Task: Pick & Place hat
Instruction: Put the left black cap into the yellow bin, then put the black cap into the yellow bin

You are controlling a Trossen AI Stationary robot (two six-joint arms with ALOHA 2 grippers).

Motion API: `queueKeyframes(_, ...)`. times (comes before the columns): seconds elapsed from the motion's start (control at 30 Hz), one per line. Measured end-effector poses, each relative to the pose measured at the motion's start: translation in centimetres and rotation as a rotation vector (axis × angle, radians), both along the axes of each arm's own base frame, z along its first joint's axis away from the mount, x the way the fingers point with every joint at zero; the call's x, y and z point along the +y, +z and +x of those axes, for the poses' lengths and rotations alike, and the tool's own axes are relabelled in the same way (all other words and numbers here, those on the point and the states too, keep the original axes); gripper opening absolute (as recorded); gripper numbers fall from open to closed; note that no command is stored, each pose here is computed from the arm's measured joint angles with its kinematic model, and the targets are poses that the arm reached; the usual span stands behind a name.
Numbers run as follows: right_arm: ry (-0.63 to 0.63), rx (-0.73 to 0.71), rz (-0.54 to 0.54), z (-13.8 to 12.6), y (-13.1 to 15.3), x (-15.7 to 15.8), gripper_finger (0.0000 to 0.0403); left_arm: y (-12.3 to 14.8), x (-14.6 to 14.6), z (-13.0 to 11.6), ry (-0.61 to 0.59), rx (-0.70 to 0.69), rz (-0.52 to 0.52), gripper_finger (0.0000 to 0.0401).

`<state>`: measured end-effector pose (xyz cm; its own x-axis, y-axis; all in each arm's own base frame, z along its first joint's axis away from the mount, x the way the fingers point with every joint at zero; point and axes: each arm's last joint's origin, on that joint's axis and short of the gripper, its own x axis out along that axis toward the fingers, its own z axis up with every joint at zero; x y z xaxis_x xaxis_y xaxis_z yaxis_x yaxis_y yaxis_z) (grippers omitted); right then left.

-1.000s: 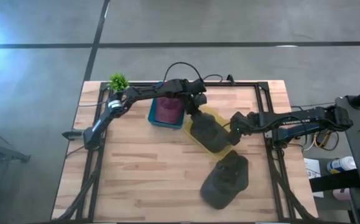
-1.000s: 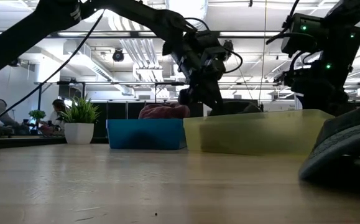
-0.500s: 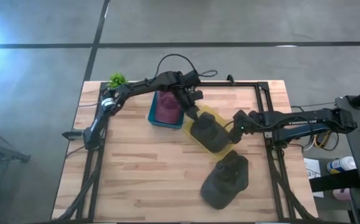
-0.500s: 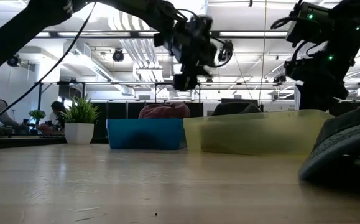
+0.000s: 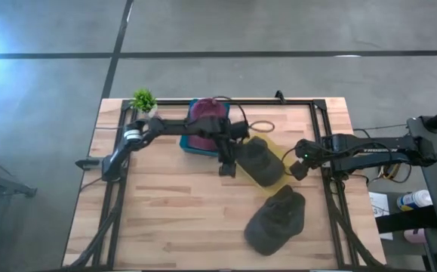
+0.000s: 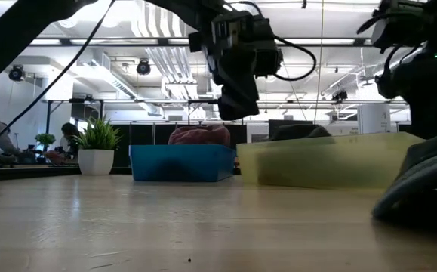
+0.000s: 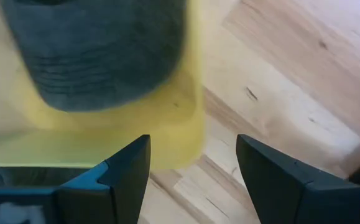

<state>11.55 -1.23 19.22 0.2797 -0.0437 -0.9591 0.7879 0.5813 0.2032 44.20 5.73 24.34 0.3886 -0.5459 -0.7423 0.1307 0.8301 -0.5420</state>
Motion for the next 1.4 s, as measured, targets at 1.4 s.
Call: queueKeyframes(1.4, 0.160, -0.232, -0.174, 2.4, 2.3, -0.3, 0.0231, 1.9, -0.8, 0.6, 0.634, -0.100, 0.433, 0.0103)
